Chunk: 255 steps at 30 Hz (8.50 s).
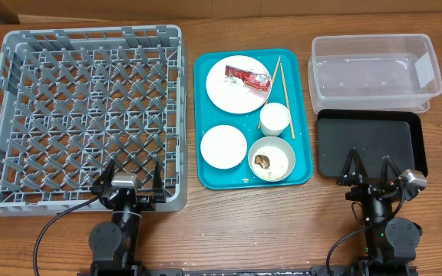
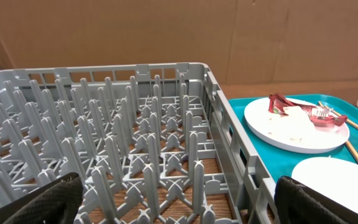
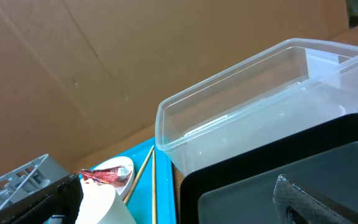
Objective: Sort waste into correct bins and load items into the dishwasher
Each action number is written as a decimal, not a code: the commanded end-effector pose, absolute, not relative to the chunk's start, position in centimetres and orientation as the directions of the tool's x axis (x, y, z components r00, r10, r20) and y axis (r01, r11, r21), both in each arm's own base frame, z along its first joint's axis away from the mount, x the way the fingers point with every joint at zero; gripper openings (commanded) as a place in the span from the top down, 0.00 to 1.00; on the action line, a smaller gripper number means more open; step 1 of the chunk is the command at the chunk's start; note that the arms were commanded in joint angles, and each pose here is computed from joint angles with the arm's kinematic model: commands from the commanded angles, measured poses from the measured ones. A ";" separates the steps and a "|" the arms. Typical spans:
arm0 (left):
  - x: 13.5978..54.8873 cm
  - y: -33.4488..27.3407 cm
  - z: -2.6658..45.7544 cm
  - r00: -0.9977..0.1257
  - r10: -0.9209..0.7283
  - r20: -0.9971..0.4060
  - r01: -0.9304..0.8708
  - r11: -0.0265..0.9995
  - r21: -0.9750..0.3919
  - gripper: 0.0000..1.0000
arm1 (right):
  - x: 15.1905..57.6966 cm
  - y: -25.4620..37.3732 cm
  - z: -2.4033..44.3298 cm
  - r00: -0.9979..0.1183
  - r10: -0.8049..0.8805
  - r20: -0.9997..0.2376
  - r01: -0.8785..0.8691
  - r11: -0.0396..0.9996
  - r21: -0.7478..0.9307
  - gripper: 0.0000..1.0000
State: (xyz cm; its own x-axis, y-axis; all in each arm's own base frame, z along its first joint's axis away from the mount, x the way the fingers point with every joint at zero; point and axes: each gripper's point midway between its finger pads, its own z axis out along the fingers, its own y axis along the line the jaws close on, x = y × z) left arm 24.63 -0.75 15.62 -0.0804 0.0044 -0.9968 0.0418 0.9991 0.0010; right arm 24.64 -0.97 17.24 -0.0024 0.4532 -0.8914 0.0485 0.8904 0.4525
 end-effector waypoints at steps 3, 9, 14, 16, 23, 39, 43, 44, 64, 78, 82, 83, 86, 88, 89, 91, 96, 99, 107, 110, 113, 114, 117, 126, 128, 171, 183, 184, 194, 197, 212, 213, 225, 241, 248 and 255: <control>24.6 -0.9 15.6 -0.074 0.020 -0.997 0.049 0.999 0.017 0.01 | 24.6 -1.1 17.1 0.004 0.457 -0.890 0.050 0.888 0.456 0.00; 24.6 -0.9 15.6 -0.074 0.020 -0.997 0.049 0.999 0.017 0.00 | 24.6 -1.1 17.1 0.004 0.457 -0.890 0.050 0.888 0.456 0.00; 24.6 -0.9 15.6 -0.074 0.020 -0.997 0.049 0.999 0.017 0.00 | 24.6 -1.1 17.1 0.004 0.457 -0.890 0.050 0.888 0.456 0.00; 24.6 -0.9 15.6 -0.074 0.020 -0.997 0.049 0.999 0.016 0.00 | 24.6 -1.1 17.1 0.004 0.457 -0.890 0.050 0.888 0.456 0.00; 24.6 -0.9 15.6 -0.074 0.020 -0.997 0.049 0.999 0.017 0.00 | 24.6 -1.1 17.1 0.004 0.457 -0.890 0.050 0.888 0.456 0.00; 24.6 -0.9 15.6 -0.074 0.020 -0.997 0.049 0.999 0.017 0.00 | 24.6 -1.1 17.1 0.004 0.457 -0.890 0.050 0.888 0.456 0.00; 24.6 -0.9 15.6 -0.074 0.020 -0.997 0.049 0.999 0.017 0.00 | 24.6 -1.1 17.1 0.004 0.457 -0.890 0.050 0.888 0.456 0.00; 24.6 -0.9 15.6 -0.074 0.020 -0.997 0.049 0.999 0.017 0.00 | 24.6 -1.1 17.1 0.004 0.457 -0.890 0.050 0.888 0.456 0.00; 24.6 -0.9 15.6 -0.074 0.020 -0.997 0.049 0.999 0.017 0.00 | 24.6 -1.1 17.1 0.004 0.457 -0.890 0.050 0.888 0.456 0.00; 24.6 -0.9 15.6 -0.074 0.020 -0.997 0.049 0.999 0.017 0.00 | 24.6 -0.9 17.1 -0.001 0.457 -0.890 0.042 0.889 0.456 0.00; 24.6 -0.9 15.6 -0.074 0.020 -0.997 0.049 0.999 0.017 0.00 | 24.7 -0.1 17.3 -0.012 0.474 -0.881 -0.001 0.881 0.474 0.00; 24.6 -0.9 15.6 -0.074 0.020 -0.997 0.049 0.999 0.016 0.00 | 24.6 0.3 17.6 -0.014 0.491 -0.871 -0.031 0.870 0.491 0.00; 24.6 -0.9 15.6 -0.074 0.020 -0.997 0.049 0.999 0.017 0.00 | 24.4 2.8 17.7 -0.085 0.493 -0.866 -0.158 0.852 0.500 0.00; 24.6 -0.9 15.6 -0.074 0.020 -0.997 0.049 0.999 0.017 0.00 | 24.0 4.3 17.7 -0.115 0.439 -0.891 -0.236 0.859 0.454 0.00; 24.6 -0.9 15.6 -0.074 0.020 -0.997 0.049 0.999 0.016 0.00 | 23.9 4.8 17.8 -0.115 0.404 -0.908 -0.272 0.866 0.419 0.00; 24.6 -0.9 15.6 -0.074 0.020 -0.997 0.049 0.999 0.017 0.00 | 23.5 5.7 18.6 -0.102 0.351 -0.931 -0.335 0.869 0.365 0.00; 24.6 -0.9 15.6 -0.074 0.020 -0.997 0.049 0.999 0.016 0.00 | 22.4 6.8 22.5 -0.090 0.332 -0.939 -0.406 0.849 0.339 0.00; 24.6 -0.9 15.6 -0.074 0.020 -0.997 0.049 0.999 0.017 0.00 | 22.1 7.3 25.0 -0.099 0.277 -0.956 -0.426 0.856 0.292 0.00; 24.6 -0.9 15.6 -0.074 0.020 -0.997 0.049 0.999 0.016 0.00 | 25.3 8.0 31.8 -0.243 0.194 -0.950 -0.437 0.853 0.286 0.00; 24.6 -0.9 15.6 -0.074 0.020 -0.997 0.049 0.999 0.016 0.00 | 27.9 8.3 33.8 -0.328 0.187 -0.926 -0.425 0.846 0.322 0.00; 24.6 -0.9 15.6 -0.074 0.020 -0.997 0.049 0.999 0.016 0.00 | 30.9 9.8 35.1 -0.399 0.110 -0.910 -0.460 0.835 0.302 0.00; 24.6 -0.9 15.6 -0.074 0.020 -0.997 0.049 0.999 0.016 0.00 | 31.9 10.5 35.3 -0.426 0.083 -0.901 -0.470 0.831 0.298 0.00; 24.6 -0.9 15.6 -0.074 0.020 -0.997 0.049 0.999 0.017 0.00 | 35.5 13.1 34.6 -0.539 0.013 -0.842 -0.461 0.833 0.308 0.01; 24.6 -0.9 15.6 -0.074 0.020 -0.997 0.049 0.999 0.017 0.00 | 45.1 21.5 26.8 -0.703 -0.173 -0.690 -0.440 0.868 0.230 0.00; 24.6 -0.9 15.6 -0.074 0.020 -0.997 0.049 0.999 0.017 0.00 | 46.7 23.2 24.4 -0.703 -0.188 -0.686 -0.456 0.859 0.232 0.00; 24.6 -0.9 15.6 -0.074 0.020 -0.997 0.049 0.999 0.017 0.00 | 52.0 24.6 7.8 -0.840 -0.140 -0.524 -0.293 0.930 0.220 0.96; 24.6 -0.9 15.6 -0.074 0.020 -0.997 0.049 0.999 0.017 0.00 | 50.9 14.2 26.8 -0.690 0.154 -0.707 0.039 0.984 0.175 0.96; 24.6 -0.9 15.6 -0.074 0.020 -0.997 0.049 0.999 0.017 0.00 | 50.7 12.2 27.4 -0.678 0.192 -0.710 0.099 0.980 0.171 0.96; 24.6 -0.9 15.6 -0.074 0.020 -0.997 0.049 0.999 0.017 0.00 | 49.6 -1.0 23.7 -0.647 0.488 -0.586 0.475 0.859 0.191 0.96; 24.6 -0.9 15.6 -0.074 0.020 -0.997 0.049 0.999 0.016 0.00 | 49.7 -3.0 21.4 -0.647 0.529 -0.549 0.529 0.830 0.176 0.96; 24.6 -0.9 15.6 -0.074 0.020 -0.997 0.049 0.999 0.017 0.00 | 50.5 -3.9 14.7 -0.708 0.549 -0.444 0.562 0.819 0.115 0.65; 24.6 -0.9 15.6 -0.074 0.020 -0.997 0.049 0.999 0.017 0.00 | 50.4 -3.9 15.2 -0.706 0.549 -0.448 0.561 0.819 0.118 0.64; 24.6 -0.9 15.6 -0.074 0.020 -0.997 0.049 0.999 0.016 0.00 | 45.7 4.3 27.2 -0.799 0.395 -0.454 0.219 0.893 0.392 0.51; 24.6 -0.9 15.6 -0.074 0.020 -0.997 0.049 0.999 0.017 0.00 | 34.7 16.4 20.0 -0.964 0.219 -0.149 0.178 0.951 0.251 0.50; 24.6 -0.9 15.6 -0.074 0.020 -0.997 0.049 0.999 0.017 0.00 | 32.7 20.7 14.2 -0.984 0.129 -0.126 0.095 0.965 0.245 0.52; 24.6 -0.9 15.6 -0.074 0.020 -0.997 0.049 0.999 0.017 0.00 | 28.9 23.0 10.2 -0.973 -0.183 -0.138 -0.201 0.971 0.130 0.56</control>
